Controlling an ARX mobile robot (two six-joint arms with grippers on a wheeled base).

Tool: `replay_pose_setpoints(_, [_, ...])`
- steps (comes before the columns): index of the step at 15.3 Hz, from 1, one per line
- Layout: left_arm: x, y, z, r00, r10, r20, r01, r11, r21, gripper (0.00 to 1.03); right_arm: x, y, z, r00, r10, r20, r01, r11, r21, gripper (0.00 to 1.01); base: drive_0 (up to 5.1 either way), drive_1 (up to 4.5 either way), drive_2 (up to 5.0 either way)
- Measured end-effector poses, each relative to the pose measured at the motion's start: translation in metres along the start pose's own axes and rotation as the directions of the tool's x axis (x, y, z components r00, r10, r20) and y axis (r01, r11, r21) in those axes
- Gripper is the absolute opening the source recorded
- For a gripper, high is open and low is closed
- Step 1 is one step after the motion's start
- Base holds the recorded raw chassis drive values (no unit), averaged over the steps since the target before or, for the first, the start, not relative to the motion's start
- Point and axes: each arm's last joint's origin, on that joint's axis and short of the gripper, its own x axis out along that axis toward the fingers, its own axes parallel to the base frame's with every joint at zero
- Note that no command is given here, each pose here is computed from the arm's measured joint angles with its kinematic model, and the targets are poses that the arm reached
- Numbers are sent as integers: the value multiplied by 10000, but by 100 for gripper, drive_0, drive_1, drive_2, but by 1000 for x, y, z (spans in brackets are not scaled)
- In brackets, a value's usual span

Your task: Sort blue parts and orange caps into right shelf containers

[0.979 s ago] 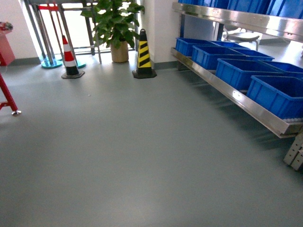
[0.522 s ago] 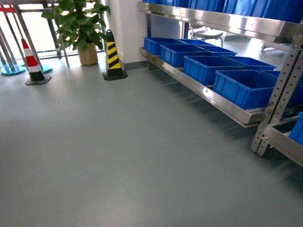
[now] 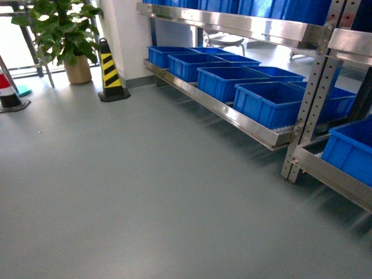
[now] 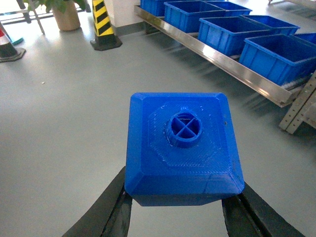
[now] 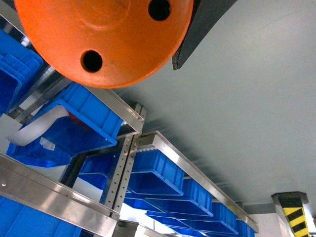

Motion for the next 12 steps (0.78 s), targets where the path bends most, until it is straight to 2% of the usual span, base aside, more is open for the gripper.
replay_pose_setpoints(12, [0,0,0,10000,-3,4,3,10000,-2,44,0,0,0,10000,0,0,0,10000,0,43,-161,-161,-161])
